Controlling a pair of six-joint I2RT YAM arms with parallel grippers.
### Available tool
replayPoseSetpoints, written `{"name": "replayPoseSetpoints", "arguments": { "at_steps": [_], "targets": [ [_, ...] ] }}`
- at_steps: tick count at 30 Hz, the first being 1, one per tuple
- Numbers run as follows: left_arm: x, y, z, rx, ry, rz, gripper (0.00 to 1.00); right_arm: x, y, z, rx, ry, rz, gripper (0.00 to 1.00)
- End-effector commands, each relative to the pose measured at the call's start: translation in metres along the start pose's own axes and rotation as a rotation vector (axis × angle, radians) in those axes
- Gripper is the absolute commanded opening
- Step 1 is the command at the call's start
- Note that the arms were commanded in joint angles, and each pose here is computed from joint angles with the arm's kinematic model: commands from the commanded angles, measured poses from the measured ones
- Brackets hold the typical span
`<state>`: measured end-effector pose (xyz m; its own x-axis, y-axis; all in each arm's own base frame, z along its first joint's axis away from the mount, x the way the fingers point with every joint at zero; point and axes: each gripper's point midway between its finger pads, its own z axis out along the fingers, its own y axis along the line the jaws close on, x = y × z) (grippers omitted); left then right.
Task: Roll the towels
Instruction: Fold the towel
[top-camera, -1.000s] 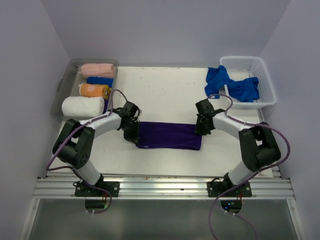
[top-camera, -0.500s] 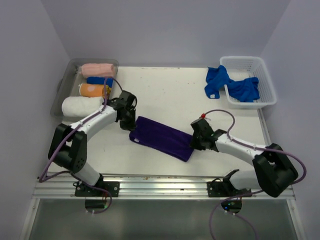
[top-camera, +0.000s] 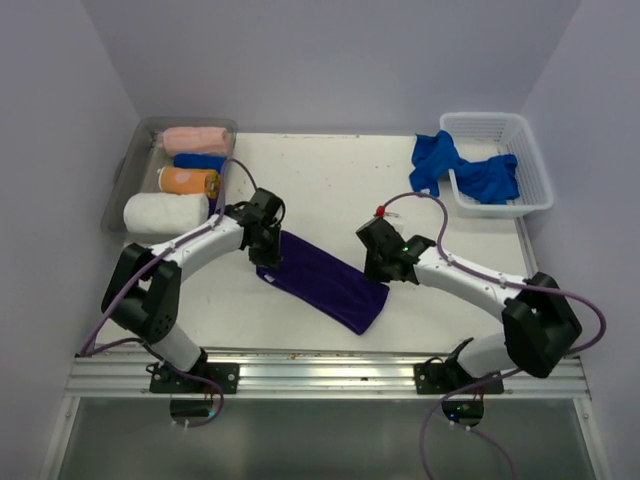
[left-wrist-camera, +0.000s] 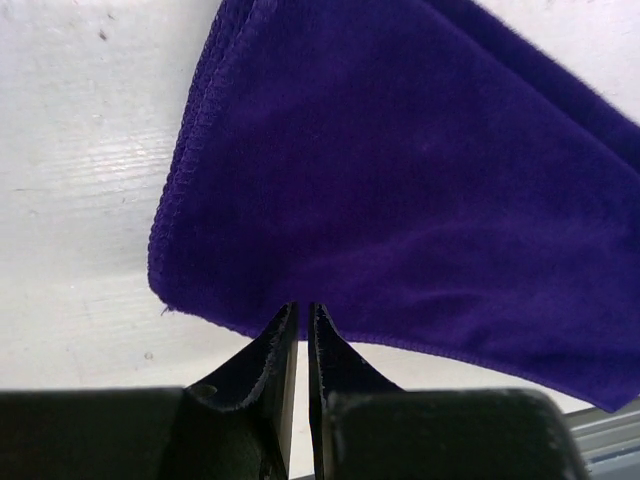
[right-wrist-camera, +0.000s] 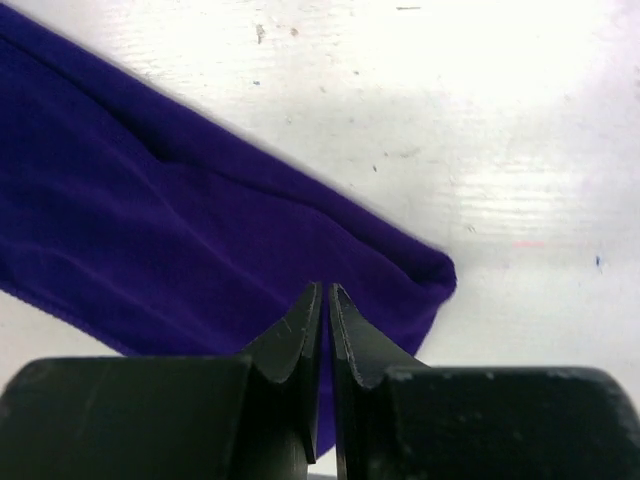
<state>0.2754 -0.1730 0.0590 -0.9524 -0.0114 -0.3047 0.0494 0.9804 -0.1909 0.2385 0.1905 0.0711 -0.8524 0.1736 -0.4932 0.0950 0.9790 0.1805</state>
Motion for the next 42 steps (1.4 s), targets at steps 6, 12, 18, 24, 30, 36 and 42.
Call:
{"name": "replayPoseSetpoints", "arguments": {
  "at_steps": [6,12,18,24,30,36,42],
  "targets": [
    [0.001,0.004,0.047,-0.035,0.050,-0.012,0.12,0.006,-0.008,0.044,0.066,0.077,-0.146,0.09],
    [-0.027,-0.002,0.073,-0.067,0.074,0.015,0.10,0.035,-0.035,0.056,0.107,0.128,-0.078,0.07],
    [-0.084,-0.019,0.089,-0.082,0.020,0.050,0.10,0.078,-0.034,0.044,0.045,0.158,0.081,0.07],
    [-0.147,-0.029,0.080,-0.123,-0.046,0.104,0.10,0.084,-0.004,0.015,-0.024,0.117,0.111,0.06],
    [-0.157,-0.033,0.035,-0.099,-0.114,0.159,0.15,0.022,0.020,-0.009,-0.030,-0.024,0.006,0.13],
    [-0.129,-0.056,0.019,0.071,-0.104,0.118,0.15,-0.036,0.055,0.016,-0.079,-0.036,-0.049,0.13],
    [-0.115,-0.062,0.033,0.130,-0.077,0.079,0.15,-0.068,0.091,0.051,-0.158,0.008,-0.064,0.11]
  ]
}}
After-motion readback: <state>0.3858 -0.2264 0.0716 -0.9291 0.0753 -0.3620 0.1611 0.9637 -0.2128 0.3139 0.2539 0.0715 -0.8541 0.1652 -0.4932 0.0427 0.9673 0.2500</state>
